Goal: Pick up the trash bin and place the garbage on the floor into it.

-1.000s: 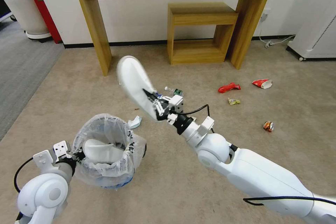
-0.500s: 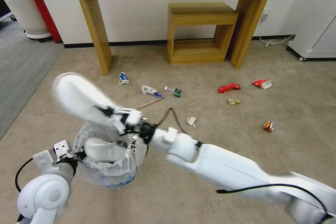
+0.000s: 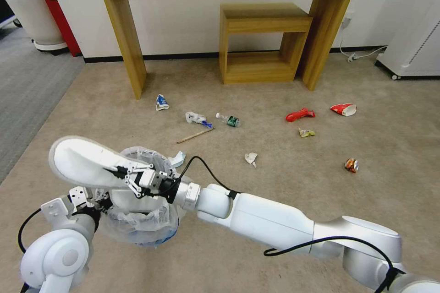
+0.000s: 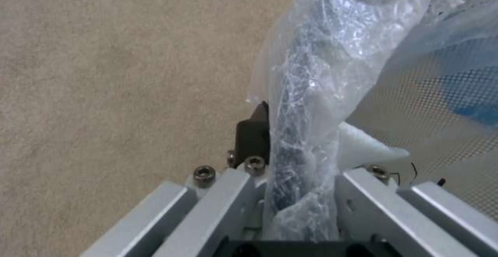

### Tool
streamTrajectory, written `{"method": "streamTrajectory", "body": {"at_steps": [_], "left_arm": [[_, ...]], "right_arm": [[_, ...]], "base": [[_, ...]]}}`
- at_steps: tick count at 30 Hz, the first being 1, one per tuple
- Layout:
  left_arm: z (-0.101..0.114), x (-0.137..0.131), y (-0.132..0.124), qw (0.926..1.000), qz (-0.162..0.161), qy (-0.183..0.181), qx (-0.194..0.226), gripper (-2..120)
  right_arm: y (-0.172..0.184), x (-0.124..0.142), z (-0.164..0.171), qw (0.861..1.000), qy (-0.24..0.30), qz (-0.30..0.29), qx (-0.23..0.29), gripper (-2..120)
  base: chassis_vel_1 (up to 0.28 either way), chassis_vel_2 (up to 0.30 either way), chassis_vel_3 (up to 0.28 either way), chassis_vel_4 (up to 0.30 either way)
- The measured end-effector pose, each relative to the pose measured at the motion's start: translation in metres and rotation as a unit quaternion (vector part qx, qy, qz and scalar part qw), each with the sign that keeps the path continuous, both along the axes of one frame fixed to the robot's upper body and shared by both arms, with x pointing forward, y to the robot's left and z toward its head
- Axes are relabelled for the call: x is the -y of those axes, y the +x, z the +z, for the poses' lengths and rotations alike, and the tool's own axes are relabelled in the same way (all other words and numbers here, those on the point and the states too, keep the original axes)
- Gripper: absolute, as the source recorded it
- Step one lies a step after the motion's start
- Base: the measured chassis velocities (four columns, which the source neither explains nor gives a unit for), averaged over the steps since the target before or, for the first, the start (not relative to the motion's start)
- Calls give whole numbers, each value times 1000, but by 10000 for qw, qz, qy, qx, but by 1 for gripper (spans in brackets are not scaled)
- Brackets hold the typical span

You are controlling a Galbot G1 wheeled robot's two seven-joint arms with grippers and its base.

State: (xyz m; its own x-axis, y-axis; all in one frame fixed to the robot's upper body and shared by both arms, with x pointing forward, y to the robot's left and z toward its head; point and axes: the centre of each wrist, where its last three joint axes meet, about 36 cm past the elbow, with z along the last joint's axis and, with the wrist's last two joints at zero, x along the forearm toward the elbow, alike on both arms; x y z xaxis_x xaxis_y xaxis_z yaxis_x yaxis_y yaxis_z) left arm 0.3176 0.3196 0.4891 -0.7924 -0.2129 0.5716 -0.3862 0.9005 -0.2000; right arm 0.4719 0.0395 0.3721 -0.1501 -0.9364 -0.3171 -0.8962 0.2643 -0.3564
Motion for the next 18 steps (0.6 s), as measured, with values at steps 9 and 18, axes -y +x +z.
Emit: {"method": "streamTrajectory", "body": {"at_steps": [9, 18], "left_arm": [[0, -2, -2, 10000, 24, 8, 13, 1], [2, -2, -1, 10000, 18, 24, 41, 1]], "right_arm": [[-1, 0, -19, 9999, -117, -24, 40, 0], [5, 13, -26, 9996, -233, -166, 40, 10]], "base": [[0, 0, 0, 0], [0, 0, 0, 0]]}}
